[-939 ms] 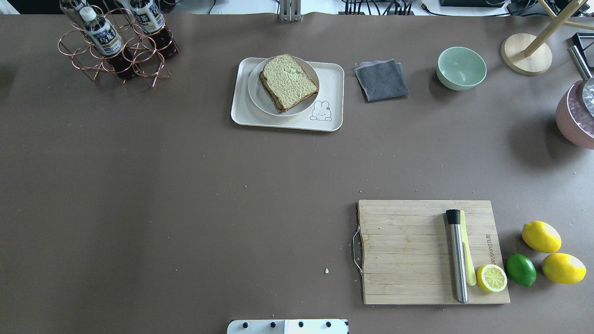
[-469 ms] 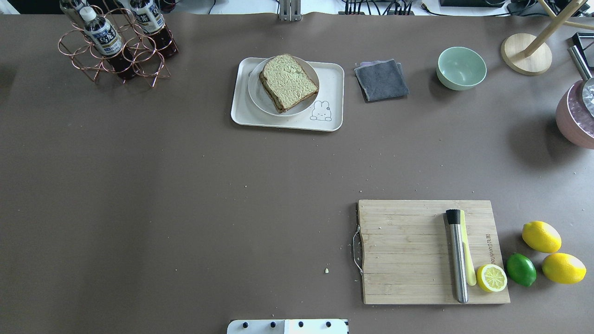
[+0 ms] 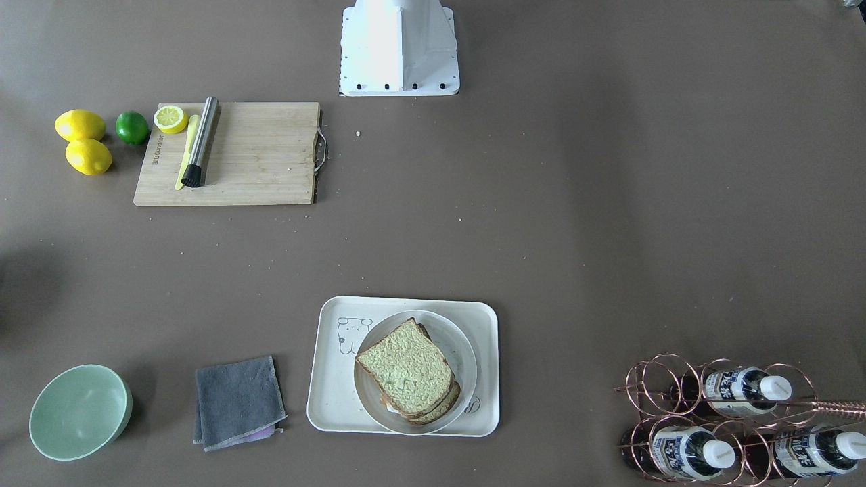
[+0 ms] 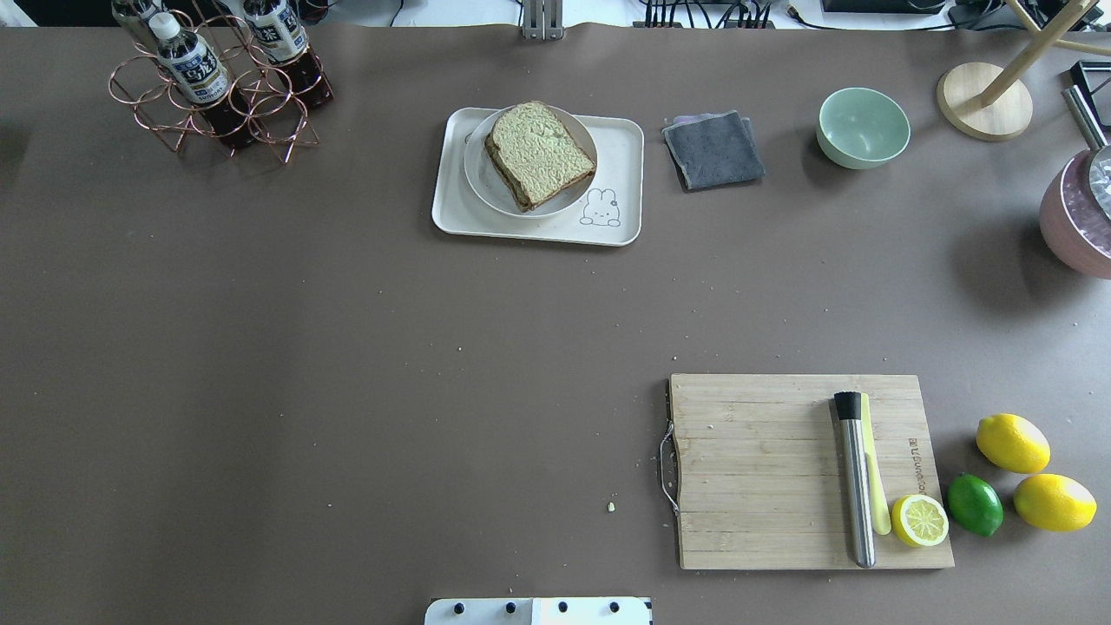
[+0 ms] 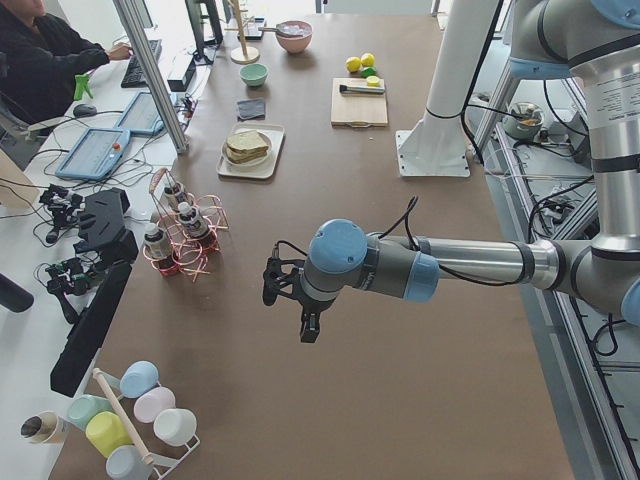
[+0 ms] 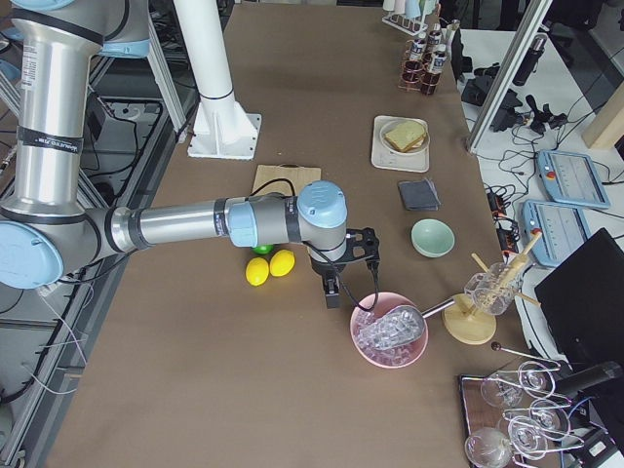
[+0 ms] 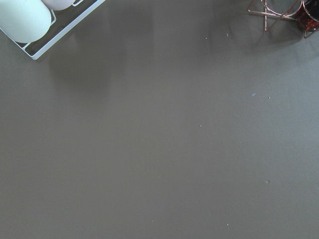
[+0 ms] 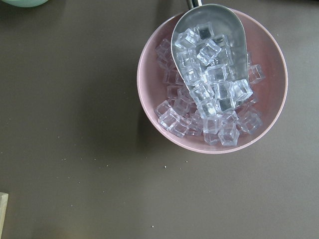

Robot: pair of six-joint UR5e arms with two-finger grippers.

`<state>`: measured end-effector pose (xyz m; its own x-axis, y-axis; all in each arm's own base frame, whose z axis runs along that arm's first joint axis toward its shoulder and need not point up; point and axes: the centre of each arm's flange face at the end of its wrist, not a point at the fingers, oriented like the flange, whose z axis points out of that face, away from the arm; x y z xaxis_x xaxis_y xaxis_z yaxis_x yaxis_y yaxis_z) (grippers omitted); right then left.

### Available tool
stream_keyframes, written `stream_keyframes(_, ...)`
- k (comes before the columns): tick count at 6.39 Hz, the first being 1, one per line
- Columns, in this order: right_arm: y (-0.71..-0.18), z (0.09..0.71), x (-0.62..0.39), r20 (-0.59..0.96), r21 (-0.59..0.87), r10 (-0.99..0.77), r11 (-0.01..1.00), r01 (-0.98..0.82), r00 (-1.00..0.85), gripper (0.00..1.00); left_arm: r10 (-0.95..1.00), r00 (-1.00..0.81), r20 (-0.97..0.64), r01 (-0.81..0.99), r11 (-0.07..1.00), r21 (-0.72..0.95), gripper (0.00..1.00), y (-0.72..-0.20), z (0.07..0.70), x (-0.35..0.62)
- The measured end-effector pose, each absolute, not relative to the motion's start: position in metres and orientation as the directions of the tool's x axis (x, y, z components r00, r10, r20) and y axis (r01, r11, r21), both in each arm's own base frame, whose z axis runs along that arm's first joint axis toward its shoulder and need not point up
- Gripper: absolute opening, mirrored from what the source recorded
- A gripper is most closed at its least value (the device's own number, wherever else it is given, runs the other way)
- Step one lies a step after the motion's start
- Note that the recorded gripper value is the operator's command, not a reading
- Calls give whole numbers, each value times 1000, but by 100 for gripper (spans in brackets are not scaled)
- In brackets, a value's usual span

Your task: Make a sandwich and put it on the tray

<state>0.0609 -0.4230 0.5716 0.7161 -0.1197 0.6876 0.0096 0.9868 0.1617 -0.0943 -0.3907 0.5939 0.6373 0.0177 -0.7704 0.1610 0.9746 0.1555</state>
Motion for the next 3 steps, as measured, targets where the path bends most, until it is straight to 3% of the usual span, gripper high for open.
stream_keyframes(3, -422, 572, 61, 684, 160, -117, 987, 8, 720, 100, 18, 640, -768, 161, 974, 157, 98, -393, 594, -94)
